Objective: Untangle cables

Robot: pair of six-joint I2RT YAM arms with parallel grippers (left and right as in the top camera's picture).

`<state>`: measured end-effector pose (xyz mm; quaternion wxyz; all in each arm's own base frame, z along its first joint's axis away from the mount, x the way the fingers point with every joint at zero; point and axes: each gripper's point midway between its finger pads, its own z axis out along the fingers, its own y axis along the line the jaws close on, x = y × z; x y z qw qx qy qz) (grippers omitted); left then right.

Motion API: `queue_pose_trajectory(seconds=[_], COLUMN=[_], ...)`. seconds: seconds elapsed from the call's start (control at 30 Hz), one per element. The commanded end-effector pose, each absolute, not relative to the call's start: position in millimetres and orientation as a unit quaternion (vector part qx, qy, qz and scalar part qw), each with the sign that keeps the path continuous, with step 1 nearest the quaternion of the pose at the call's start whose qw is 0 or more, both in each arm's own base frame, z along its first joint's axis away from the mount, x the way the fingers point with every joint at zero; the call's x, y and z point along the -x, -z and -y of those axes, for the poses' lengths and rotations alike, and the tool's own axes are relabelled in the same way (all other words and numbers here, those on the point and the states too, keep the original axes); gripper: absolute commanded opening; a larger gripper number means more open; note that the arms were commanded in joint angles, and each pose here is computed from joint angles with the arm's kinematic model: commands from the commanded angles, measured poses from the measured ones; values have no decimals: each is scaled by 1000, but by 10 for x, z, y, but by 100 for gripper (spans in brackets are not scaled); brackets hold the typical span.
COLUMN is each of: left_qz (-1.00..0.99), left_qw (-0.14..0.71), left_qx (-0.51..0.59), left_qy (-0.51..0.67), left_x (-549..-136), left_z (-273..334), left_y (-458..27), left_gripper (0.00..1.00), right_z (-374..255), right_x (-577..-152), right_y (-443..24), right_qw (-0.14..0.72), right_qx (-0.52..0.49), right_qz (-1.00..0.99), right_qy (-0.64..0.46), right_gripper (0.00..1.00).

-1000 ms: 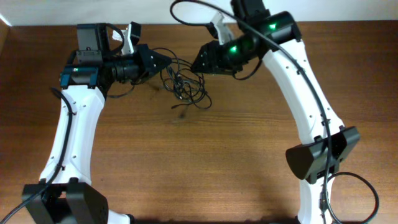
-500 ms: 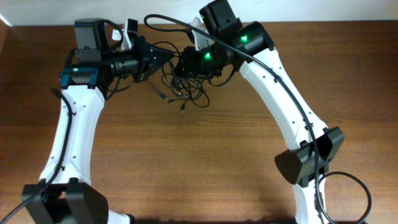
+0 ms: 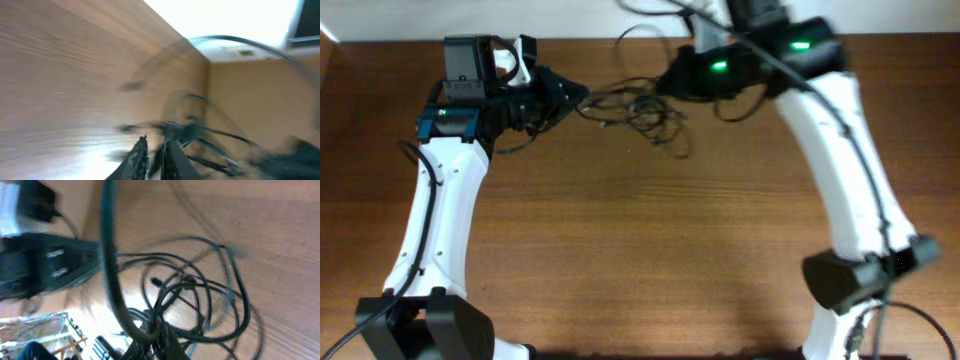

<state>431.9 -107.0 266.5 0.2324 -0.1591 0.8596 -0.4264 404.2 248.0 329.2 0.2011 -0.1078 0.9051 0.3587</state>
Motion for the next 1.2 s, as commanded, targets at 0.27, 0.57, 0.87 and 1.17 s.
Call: queue_pose_trajectory(seconds=[0.27,0.57,0.87,1.17], left_qz=[-925,-758,-732,-850], left_qw=[259,307,319,375], left_qx=[-9,-259,-319,-18], left_qy=[279,515,510,368], left_x=[-4009,-3657,-3522,-4381], left_z=[813,1990,2510,2024], left_y=[-2366,-3220,-3301,-3068], left_gripper=[25,59,100,61], right_z=[-1853,-2267,-2260,-2259], right_x=[-3732,-3581,-3609,-3616], right_y=[-3816,-3717,-3690,-3674], right_qw=[236,227,227,225], right_qx=[91,128,126,125], right_qz=[-890,-899,-901,-902], right_qy=[-379,-352,-348,-348], right_gripper=[4,4,4,4])
